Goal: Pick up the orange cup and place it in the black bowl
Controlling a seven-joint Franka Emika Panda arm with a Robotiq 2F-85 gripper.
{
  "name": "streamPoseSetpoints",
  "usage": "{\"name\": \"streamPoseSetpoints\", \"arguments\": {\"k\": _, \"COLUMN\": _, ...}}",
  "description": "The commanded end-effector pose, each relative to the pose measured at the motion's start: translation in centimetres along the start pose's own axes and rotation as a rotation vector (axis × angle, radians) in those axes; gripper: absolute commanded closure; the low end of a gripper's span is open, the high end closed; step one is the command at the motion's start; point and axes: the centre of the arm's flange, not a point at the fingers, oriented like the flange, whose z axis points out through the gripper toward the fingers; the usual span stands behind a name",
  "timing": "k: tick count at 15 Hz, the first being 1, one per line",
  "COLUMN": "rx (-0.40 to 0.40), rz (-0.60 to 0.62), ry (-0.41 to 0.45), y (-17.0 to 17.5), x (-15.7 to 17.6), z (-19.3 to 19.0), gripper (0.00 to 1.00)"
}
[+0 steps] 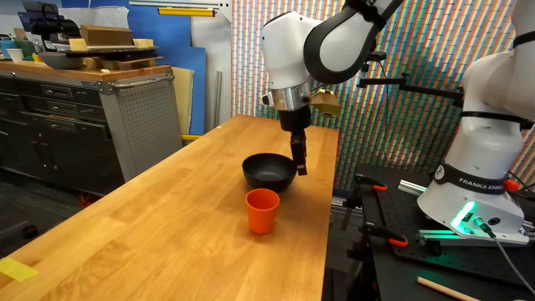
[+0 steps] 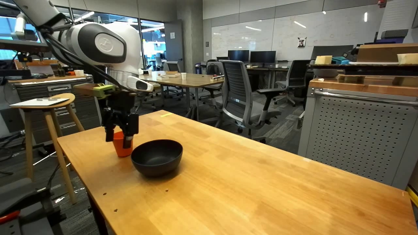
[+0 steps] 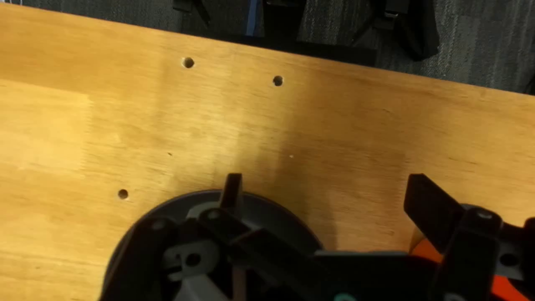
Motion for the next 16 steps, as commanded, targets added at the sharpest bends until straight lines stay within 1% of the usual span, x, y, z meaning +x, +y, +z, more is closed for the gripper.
{"name": "streamPoseSetpoints", "arguments": {"k": 1, "rx": -0.036, "rz": -0.052, "ry": 0.031, "y": -3.9, "x": 3.3, "z": -0.2, "gripper": 0.00}}
{"name": "streamPoseSetpoints", "arguments": {"k": 6, "rx": -0.068, "rz": -0.124, "ry": 0.067, "y": -8.5, "x": 5.6, "z": -0.9, "gripper": 0.00}}
{"name": "streamPoseSetpoints", "arguments": {"k": 10, "rx": -0.096, "rz": -0.155, "ry": 0.121, "y": -9.8, "x": 7.1, "z": 0.2, "gripper": 0.00}}
{"name": "streamPoseSetpoints", "arguments": {"k": 11, "rx": -0.105, "rz": -0.159, "ry": 0.153, "y": -9.7, "x": 7.5, "z": 0.8, "gripper": 0.00}}
{"name": "streamPoseSetpoints", "arguments": {"k": 12, "rx": -0.118, "rz": -0.164, "ry": 0.183, "y": -9.7, "x": 7.9, "z": 1.3, "gripper": 0.19}}
{"name": "streamPoseSetpoints", "arguments": {"k": 14, "rx": -0.142, "rz": -0.179, "ry": 0.238, "y": -9.7, "x": 8.7, "z": 2.4, "gripper": 0.33}}
{"name": "streamPoseSetpoints", "arguments": {"k": 16, "rx": -0.144, "rz": -0.183, "ry": 0.244, "y": -9.5, "x": 9.1, "z": 3.4, "gripper": 0.50}}
